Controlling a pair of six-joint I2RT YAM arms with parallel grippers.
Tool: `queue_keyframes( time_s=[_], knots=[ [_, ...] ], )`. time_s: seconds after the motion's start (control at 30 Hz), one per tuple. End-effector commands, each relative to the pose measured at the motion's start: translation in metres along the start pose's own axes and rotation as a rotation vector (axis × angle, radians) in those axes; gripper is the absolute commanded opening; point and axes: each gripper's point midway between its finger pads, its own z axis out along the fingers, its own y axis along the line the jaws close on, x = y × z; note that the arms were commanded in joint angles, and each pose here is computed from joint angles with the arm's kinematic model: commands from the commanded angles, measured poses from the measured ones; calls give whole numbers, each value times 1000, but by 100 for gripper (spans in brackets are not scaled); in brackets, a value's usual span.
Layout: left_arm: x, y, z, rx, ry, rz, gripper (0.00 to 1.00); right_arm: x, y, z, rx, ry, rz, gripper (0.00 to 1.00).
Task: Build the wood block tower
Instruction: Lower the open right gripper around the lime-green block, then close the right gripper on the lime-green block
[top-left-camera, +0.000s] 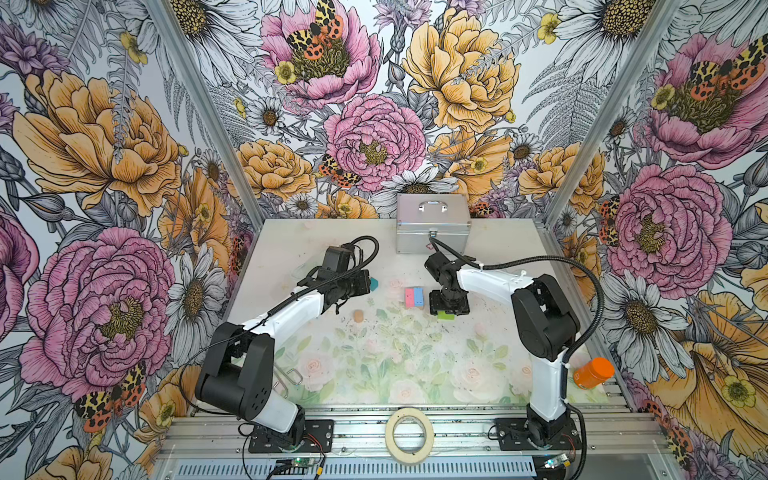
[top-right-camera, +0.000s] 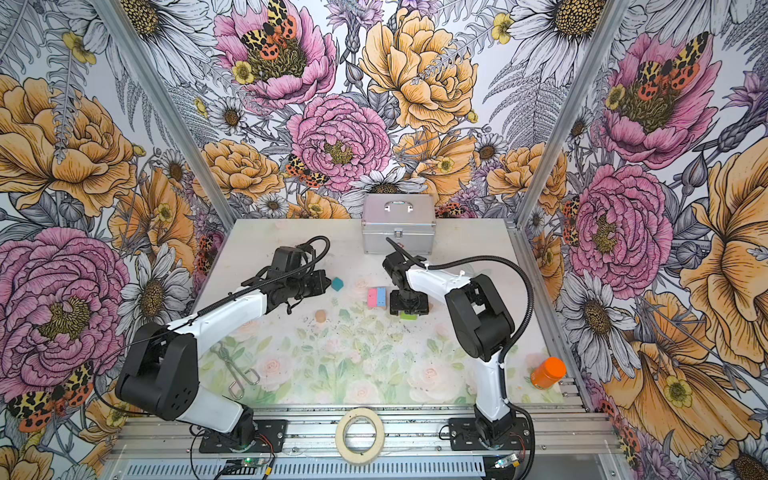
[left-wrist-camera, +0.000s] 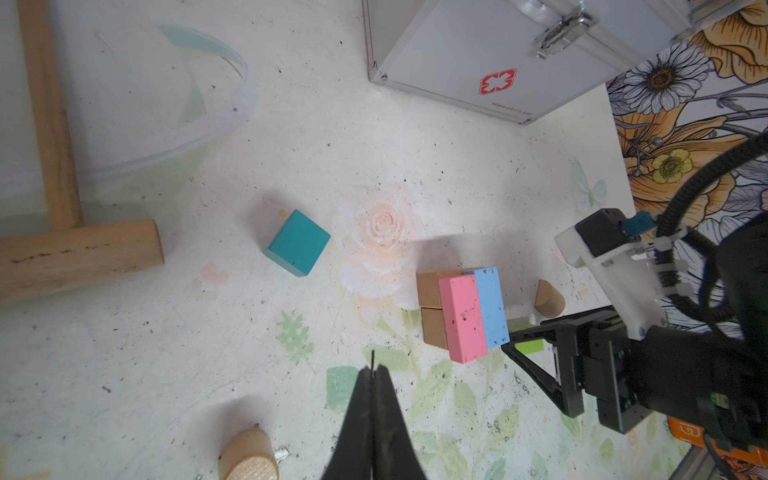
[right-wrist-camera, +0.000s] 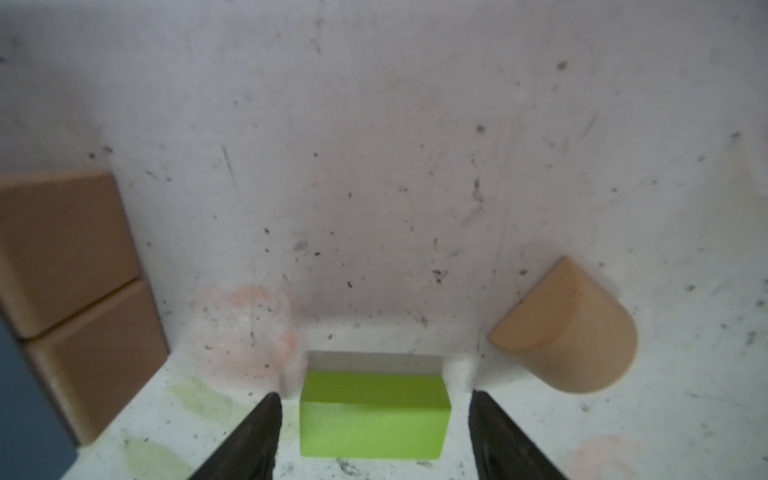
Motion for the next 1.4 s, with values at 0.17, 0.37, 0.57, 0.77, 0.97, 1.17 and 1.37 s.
queue_keyframes(
  time_s=[0.17, 0.37, 0.57, 0.77, 0.97, 1.17, 1.37],
  knots=[
    [-6, -6, -5, 8, -27, 13, 0, 5, -4, 8, 45, -8, 84, 68],
    [-6, -5, -5, 6, -28, 12, 0, 10, -8, 14, 65, 8, 113, 66],
    [-6, -4, -5, 5, -28, 11, 0, 5, -9, 12, 67, -8, 130, 65],
    [-6, -4, -6, 6, -28, 11, 0, 2, -12, 13, 62, -13, 147, 63],
    [-6, -4, -6, 7, -29, 11, 0, -1, -13, 14, 51, -20, 160, 62],
    [-6, -4, -6, 6, -29, 9, 0, -3, -15, 16, 49, -17, 164, 62],
    [-6, -4, -6, 7, -29, 10, 0, 2, -13, 19, 36, 0, 164, 52]
  ],
)
